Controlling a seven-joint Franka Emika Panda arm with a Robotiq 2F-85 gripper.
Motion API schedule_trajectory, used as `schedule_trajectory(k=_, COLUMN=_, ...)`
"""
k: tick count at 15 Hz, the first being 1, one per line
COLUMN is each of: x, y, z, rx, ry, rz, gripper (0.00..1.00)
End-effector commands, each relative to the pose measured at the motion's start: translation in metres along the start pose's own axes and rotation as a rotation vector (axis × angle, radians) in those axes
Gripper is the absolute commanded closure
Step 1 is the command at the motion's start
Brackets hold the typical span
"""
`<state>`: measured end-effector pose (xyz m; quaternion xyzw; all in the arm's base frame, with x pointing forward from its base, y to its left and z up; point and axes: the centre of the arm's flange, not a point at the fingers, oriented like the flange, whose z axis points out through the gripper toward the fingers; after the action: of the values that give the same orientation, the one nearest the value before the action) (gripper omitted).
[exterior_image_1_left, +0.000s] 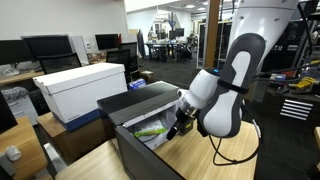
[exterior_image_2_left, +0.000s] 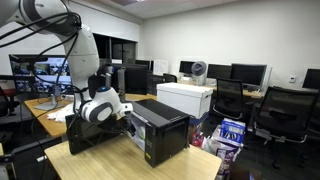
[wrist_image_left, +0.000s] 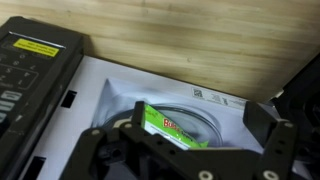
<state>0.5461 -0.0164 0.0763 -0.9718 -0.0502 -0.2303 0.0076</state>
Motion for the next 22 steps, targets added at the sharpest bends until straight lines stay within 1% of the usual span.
schedule_trajectory(k=1, x=-0.047, y=-0.02, z=0.014, rx=-0.019, ry=0.066, rz=-0.032, gripper=0.0)
schedule_trajectory(k=3, x=-0.047, y=-0.025, z=0.018, rx=-0.029, ry=0.073, rz=-0.049, gripper=0.0)
schedule_trajectory(k=8, x=-0.058, y=-0.025, z=0.032, rx=-0.058, ry=0.038, rz=-0.084, gripper=0.0)
schedule_trajectory(k=15, x=-0.089, y=-0.025, z=0.052, rx=-0.081, ry=-0.021, rz=-0.12, gripper=0.0)
schedule_trajectory(k=22, x=-0.099, y=-0.026, z=0.073, rx=-0.109, ry=-0.027, rz=-0.151, gripper=0.0)
